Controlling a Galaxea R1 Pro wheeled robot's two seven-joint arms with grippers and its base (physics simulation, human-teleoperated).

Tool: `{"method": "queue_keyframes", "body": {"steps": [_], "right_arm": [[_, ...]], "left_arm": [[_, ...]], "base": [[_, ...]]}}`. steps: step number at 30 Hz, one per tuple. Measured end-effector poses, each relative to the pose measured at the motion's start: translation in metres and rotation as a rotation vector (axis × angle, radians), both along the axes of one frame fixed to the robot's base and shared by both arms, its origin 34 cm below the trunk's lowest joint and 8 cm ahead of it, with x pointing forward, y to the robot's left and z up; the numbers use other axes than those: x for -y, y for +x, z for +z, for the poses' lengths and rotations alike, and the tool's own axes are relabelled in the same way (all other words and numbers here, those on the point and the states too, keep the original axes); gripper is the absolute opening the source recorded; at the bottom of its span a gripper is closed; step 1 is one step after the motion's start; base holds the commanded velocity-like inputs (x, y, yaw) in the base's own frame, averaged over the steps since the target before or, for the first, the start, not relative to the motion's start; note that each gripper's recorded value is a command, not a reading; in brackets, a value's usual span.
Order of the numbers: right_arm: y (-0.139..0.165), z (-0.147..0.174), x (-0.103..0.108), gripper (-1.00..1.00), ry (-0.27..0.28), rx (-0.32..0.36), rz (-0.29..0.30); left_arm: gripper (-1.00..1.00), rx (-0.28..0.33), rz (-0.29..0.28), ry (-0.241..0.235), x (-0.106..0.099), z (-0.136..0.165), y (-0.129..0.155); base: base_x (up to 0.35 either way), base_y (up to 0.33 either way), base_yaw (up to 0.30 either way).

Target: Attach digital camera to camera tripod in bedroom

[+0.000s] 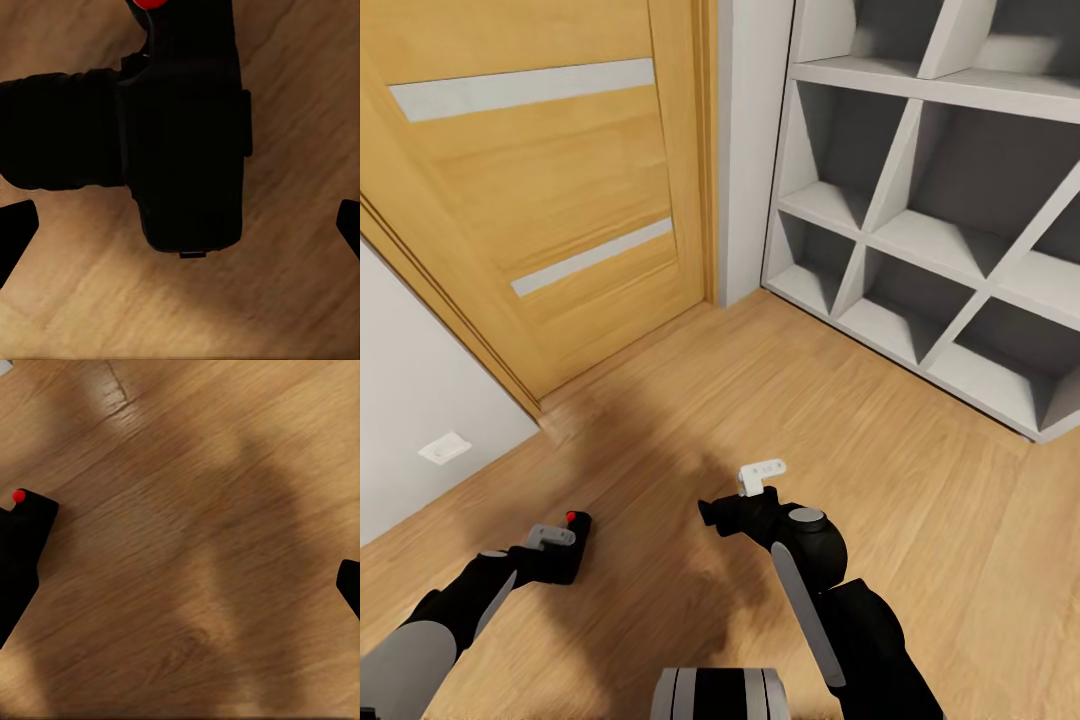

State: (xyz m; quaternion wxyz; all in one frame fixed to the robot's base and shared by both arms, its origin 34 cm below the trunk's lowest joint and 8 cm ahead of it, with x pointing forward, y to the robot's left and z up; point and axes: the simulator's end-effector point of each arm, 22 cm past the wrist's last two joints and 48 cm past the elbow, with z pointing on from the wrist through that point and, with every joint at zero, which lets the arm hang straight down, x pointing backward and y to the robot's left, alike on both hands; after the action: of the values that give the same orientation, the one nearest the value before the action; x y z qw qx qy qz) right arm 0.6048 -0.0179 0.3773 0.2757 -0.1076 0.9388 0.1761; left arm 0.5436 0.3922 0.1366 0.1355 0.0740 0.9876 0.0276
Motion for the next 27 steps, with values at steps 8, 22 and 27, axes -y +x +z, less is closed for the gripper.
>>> {"method": "queue_keyframes", "body": {"steps": [8, 22, 27], "right_arm": [[0.000, 0.000, 0.000, 1.00, -0.001, 0.001, 0.000], [-0.005, -0.018, -0.001, 1.00, -0.002, -0.031, 0.003], [-0.007, -0.029, -0.001, 1.00, -0.002, -0.052, 0.003]], "left_arm": [[1.00, 0.002, 0.000, -0.003, 0.000, 0.000, 0.000], [1.00, -0.025, 0.009, 0.001, -0.002, -0.015, -0.011], [1.00, -0.044, 0.010, 0.001, -0.002, -0.025, -0.018]], "base": [[0.000, 0.000, 0.000], [0.000, 0.000, 0.000], [0.000, 0.000, 0.000]]}}
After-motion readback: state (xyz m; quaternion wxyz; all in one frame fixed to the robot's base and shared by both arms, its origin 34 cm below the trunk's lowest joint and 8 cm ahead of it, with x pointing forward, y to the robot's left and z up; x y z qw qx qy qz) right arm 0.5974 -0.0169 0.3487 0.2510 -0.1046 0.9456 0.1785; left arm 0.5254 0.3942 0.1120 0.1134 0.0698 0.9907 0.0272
